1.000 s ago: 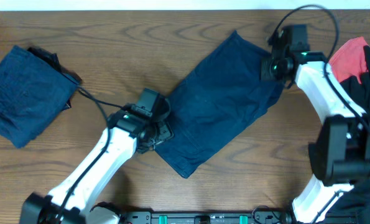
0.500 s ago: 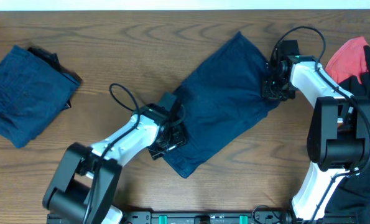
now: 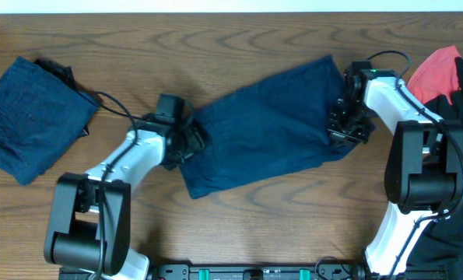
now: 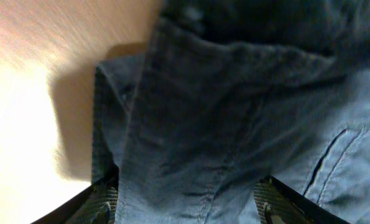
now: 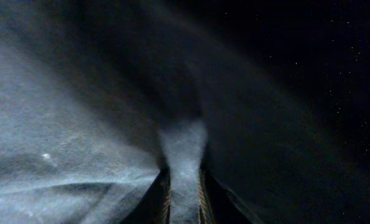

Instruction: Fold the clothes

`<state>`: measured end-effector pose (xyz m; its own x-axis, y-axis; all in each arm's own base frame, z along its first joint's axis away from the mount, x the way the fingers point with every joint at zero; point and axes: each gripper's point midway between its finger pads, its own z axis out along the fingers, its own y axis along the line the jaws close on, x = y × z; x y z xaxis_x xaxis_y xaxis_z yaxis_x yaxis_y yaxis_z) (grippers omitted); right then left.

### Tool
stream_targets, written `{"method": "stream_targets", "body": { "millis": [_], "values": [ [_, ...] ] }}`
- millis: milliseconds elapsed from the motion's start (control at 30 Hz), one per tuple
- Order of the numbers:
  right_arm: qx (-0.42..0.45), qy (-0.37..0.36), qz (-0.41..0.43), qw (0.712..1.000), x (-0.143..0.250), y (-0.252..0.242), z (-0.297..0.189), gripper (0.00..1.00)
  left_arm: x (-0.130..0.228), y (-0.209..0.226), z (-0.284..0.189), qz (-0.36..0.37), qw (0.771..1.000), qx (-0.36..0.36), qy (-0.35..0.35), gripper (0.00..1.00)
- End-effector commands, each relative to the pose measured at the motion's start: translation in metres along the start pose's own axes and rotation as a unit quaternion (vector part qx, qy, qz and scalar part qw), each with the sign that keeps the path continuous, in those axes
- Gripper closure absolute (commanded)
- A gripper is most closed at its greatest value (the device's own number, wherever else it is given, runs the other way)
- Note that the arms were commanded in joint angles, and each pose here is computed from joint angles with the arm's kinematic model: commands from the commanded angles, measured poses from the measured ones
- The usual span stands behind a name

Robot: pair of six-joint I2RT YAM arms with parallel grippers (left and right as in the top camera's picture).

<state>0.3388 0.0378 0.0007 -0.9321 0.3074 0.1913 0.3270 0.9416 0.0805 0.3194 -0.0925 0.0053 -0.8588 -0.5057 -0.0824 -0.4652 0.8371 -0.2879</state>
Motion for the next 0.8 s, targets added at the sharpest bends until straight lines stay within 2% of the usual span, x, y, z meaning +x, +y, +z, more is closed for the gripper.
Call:
{"method": "stream_targets", "body": {
  "millis": [0, 100, 300, 467, 600, 767],
  "values": [
    [-0.022, 0.029, 0.008, 0.999, 0.016, 0.024, 0.010, 0.83, -0.017, 0.014, 0.001, 0.032, 0.999, -0.002, 0.008, 0.29],
    [-0.022, 0.023, 0.000, 0.999, 0.016, 0.030, 0.010, 0.82, -0.012, 0.011, -0.015, 0.027, 0.998, 0.030, 0.053, 0.24],
    [-0.040, -0.018, -0.023, 0.999, 0.003, 0.028, -0.011, 0.81, 0.005, 0.033, -0.036, -0.003, 0.995, 0.005, 0.101, 0.09],
    [-0.068, -0.100, -0.062, 0.991, -0.012, 0.033, -0.057, 0.76, 0.011, 0.035, -0.034, 0.003, 0.994, 0.008, 0.112, 0.05],
    [-0.087, -0.163, -0.083, 0.979, -0.014, 0.040, -0.096, 0.65, 0.008, 0.033, -0.025, 0.010, 0.995, 0.021, 0.097, 0.03],
    [-0.101, -0.205, -0.091, 0.969, -0.011, 0.044, -0.126, 0.62, 0.022, 0.030, -0.007, 0.022, 0.993, 0.038, 0.108, 0.04]
  ]
}}
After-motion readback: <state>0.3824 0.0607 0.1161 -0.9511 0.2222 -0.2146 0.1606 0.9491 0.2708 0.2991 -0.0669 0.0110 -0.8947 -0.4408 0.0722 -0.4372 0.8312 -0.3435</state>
